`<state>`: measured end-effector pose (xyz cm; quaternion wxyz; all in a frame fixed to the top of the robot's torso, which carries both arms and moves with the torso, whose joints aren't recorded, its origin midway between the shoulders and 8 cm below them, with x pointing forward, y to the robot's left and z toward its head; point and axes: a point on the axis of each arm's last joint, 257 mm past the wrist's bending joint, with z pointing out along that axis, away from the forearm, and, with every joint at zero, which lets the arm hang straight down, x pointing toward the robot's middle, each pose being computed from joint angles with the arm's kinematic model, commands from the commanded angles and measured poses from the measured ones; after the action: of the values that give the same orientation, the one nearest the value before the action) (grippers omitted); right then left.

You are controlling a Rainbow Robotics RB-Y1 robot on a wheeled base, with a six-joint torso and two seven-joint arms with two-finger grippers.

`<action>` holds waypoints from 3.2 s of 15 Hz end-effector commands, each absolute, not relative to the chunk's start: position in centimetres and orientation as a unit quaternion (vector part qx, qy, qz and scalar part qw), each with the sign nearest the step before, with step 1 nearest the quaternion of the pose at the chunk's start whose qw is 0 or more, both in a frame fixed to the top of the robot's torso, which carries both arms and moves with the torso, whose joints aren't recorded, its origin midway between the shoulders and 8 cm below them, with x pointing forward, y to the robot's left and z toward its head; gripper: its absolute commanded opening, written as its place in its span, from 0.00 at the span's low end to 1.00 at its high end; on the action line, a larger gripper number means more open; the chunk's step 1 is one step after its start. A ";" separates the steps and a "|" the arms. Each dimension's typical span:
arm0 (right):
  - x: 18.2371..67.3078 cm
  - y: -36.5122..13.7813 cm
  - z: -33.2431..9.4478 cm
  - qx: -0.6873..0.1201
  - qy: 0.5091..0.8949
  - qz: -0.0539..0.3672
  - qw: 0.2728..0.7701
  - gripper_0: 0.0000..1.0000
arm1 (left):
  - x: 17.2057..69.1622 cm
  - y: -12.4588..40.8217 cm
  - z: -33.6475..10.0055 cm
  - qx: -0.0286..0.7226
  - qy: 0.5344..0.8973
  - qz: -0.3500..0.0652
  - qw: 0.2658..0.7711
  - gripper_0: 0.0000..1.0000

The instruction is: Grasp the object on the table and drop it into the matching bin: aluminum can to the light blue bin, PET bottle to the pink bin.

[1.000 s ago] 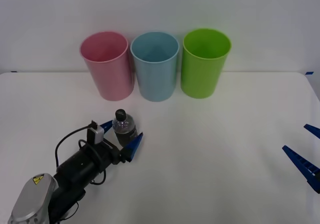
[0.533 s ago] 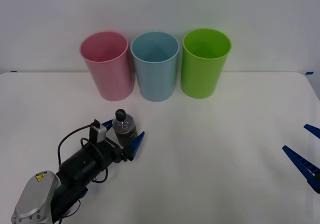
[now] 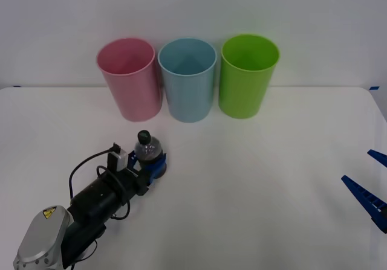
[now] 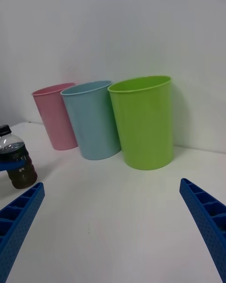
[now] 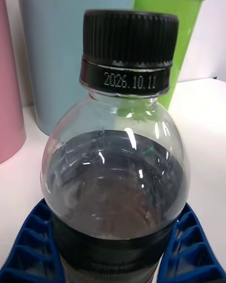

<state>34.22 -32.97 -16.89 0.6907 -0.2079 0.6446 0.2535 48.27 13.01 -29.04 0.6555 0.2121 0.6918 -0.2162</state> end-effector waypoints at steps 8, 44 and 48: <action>34.2 -33.0 -16.9 -0.208 0.645 0.253 0.691 1.00 | 47.3 19.0 -24.5 0.206 0.663 -0.239 0.679 0.00; 34.2 -33.0 -16.9 -0.208 0.645 0.253 0.691 1.00 | 64.0 25.5 2.1 0.123 0.594 -0.179 0.774 0.00; 34.2 -33.0 -16.9 -0.208 0.645 0.253 0.691 1.00 | 66.8 22.9 2.2 0.140 0.604 -0.170 0.766 0.00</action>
<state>34.23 -32.97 -16.89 0.6907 -0.2079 0.6445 0.2535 66.45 23.36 2.24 0.7667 0.1371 0.6032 -0.1719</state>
